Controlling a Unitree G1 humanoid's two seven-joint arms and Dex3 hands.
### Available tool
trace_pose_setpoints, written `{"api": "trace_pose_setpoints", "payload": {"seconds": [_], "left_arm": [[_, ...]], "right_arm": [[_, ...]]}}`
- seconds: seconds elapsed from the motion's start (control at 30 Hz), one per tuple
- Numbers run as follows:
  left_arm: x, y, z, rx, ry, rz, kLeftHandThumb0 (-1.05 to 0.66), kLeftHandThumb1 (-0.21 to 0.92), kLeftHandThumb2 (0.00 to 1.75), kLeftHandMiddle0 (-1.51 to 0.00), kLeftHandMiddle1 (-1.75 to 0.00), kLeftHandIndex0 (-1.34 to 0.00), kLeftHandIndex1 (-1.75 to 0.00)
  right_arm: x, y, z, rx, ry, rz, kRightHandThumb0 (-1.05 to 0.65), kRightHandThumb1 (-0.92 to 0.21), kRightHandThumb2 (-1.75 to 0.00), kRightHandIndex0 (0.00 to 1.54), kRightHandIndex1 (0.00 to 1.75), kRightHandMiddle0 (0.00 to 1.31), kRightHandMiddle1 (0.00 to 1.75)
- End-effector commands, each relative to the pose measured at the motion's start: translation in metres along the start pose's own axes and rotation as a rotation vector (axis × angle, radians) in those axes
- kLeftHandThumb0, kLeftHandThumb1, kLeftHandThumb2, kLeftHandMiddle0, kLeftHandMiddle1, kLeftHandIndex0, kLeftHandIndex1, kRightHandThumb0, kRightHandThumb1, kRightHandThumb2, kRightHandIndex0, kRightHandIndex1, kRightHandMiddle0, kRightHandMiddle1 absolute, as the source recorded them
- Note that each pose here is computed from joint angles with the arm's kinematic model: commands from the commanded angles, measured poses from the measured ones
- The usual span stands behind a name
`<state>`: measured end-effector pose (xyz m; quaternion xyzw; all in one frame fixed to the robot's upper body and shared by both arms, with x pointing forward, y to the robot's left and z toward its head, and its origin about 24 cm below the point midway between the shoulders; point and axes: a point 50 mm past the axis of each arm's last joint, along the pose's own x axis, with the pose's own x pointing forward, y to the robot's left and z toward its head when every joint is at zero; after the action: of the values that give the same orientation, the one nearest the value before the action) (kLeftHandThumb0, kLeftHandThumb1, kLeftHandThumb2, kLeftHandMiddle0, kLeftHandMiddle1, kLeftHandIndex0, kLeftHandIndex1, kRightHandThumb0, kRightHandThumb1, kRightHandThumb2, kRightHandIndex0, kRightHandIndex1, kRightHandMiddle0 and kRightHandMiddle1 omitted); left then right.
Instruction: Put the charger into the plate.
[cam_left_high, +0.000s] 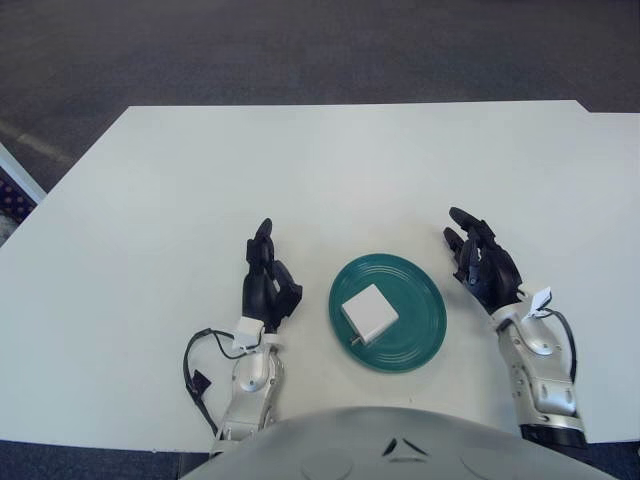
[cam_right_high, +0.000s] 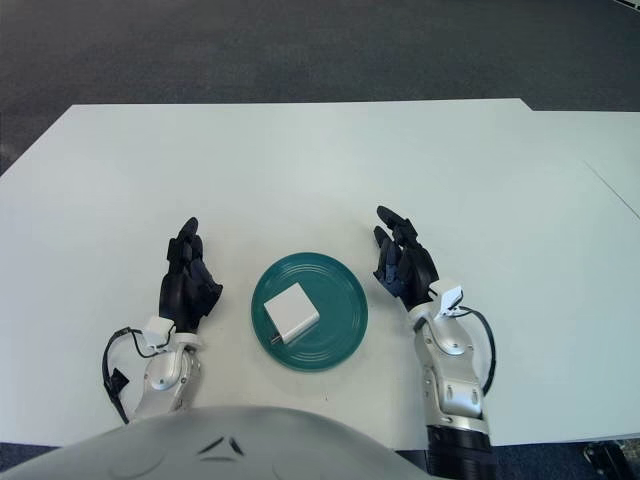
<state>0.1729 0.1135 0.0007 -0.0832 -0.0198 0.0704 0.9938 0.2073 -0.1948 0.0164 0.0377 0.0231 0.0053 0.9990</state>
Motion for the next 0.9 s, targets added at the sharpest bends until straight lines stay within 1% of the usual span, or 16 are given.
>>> {"api": "trace_pose_setpoints", "payload": {"seconds": [0.0, 0.07, 0.17, 0.27, 0.47, 0.6, 0.73, 0.87], "left_arm": [[-0.007, 0.002, -0.018, -0.014, 0.121, 0.022, -0.98, 0.92, 0.99, -0.14, 0.0, 0.0, -0.58], [-0.007, 0.002, -0.019, -0.011, 0.129, 0.027, -0.98, 0.92, 0.99, -0.13, 0.0, 0.0, -0.56], [-0.008, 0.004, -0.023, -0.002, 0.151, 0.054, -0.98, 0.92, 0.98, -0.14, -0.01, 0.0, -0.55], [-0.007, 0.004, -0.024, 0.002, 0.146, 0.058, -0.96, 0.92, 0.96, -0.16, -0.02, 0.0, -0.55], [-0.007, 0.005, -0.026, 0.014, 0.136, 0.052, -0.96, 0.92, 0.96, -0.18, -0.02, 0.0, -0.55], [-0.006, 0.003, -0.027, -0.015, 0.143, 0.054, -0.96, 0.92, 0.95, -0.19, -0.02, 0.0, -0.55], [-0.006, 0.002, -0.028, -0.073, 0.148, 0.029, -0.98, 0.92, 0.94, -0.21, -0.03, 0.0, -0.56], [-0.007, 0.006, -0.029, -0.119, 0.16, -0.023, -0.98, 0.92, 0.95, -0.23, -0.04, 0.0, -0.59]], "right_arm": [[0.009, 0.007, -0.015, 0.044, 0.019, -0.039, -0.98, -0.92, -0.85, 0.28, 0.04, 0.0, 0.87], [0.009, 0.007, -0.017, 0.048, 0.009, -0.049, -0.96, -0.92, -0.84, 0.3, 0.04, 0.0, 0.92], [0.008, 0.009, -0.021, 0.056, 0.006, -0.068, -0.95, -0.92, -0.83, 0.31, 0.04, 0.0, 0.94], [0.006, 0.01, -0.025, 0.055, 0.013, -0.071, -0.94, -0.92, -0.83, 0.32, 0.04, 0.0, 0.94], [-0.002, 0.007, -0.035, 0.04, 0.055, -0.08, -0.9, -0.92, -0.86, 0.29, 0.02, 0.0, 0.8], [-0.008, 0.003, -0.048, 0.04, 0.101, -0.099, -0.88, -0.92, -0.88, 0.28, 0.01, 0.0, 0.74], [-0.008, 0.003, -0.053, 0.043, 0.127, -0.119, -0.88, -0.92, -0.89, 0.28, 0.01, 0.0, 0.69], [-0.006, 0.002, -0.057, 0.052, 0.136, -0.135, -0.88, -0.92, -0.89, 0.27, 0.0, 0.0, 0.69]]}}
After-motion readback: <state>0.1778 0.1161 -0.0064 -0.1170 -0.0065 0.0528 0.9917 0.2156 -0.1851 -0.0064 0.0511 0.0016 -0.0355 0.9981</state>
